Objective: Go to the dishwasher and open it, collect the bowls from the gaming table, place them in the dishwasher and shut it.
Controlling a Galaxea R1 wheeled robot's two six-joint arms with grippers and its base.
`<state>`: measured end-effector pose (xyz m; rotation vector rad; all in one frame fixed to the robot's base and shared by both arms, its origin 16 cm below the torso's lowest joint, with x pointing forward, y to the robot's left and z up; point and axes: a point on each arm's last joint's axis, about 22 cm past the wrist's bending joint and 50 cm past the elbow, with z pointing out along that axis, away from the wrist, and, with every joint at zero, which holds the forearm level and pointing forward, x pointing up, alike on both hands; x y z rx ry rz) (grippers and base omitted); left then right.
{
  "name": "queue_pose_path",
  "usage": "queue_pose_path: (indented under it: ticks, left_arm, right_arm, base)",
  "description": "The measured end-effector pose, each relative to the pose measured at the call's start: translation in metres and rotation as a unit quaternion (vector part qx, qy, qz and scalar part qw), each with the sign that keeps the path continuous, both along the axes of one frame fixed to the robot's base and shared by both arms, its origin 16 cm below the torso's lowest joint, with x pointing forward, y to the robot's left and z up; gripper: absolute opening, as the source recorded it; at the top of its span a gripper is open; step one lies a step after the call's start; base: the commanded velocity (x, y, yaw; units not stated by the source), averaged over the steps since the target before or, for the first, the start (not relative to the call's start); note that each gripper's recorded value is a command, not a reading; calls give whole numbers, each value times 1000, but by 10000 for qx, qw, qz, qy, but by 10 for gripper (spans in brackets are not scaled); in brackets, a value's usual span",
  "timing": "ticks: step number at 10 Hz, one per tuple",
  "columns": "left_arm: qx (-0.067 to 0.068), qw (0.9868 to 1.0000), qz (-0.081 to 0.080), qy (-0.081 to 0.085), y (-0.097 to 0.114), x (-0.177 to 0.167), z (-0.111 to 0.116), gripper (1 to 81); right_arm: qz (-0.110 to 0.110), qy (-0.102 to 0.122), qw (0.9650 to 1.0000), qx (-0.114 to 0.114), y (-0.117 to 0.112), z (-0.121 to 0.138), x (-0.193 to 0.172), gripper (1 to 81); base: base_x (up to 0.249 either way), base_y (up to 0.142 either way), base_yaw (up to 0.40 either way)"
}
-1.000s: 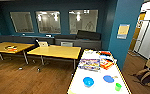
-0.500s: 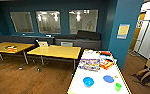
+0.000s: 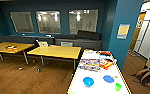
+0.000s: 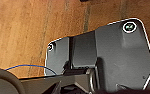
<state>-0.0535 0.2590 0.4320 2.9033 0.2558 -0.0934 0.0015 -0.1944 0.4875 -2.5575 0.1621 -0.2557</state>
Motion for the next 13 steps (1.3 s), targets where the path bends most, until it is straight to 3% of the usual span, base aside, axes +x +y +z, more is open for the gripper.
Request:
queue_pose_path:
  ticks: [3,7,8,9,11,12,13]
  left_arm:
    - [-154,9989,-304,329,-5,-17,3,811]
    - [-528,9950,-577,623,-19,-27,9,811]
    - [-672,9925,-859,547,-25,-22,11,811]
    - [-825,9892,-1144,387,-34,-7,12,811]
    - [-1127,9857,-1254,49,-70,30,15,811]
    - [-1243,9852,-1182,-45,-89,46,17,811]
    - [-1266,9855,-1124,-73,-94,53,17,811]
  right_arm:
    - [1,1,10000,13,-3,2,-1,811]
    - [-51,18,9996,269,0,23,1,811]
    - [-132,41,9994,316,-8,30,4,811]
    - [-215,63,9993,291,-24,35,8,811]
    - [-299,96,9990,328,-40,49,10,811]
    - [-367,128,9981,482,-38,63,13,811]
    - [-403,120,9975,570,-40,74,17,811]
  base:
    - [0,0,0]
    - [0,0,0]
    - [0,0,0]
    - [0,0,0]
    - [0,0,0]
    - [0,0,0]
    - [0,0,0]
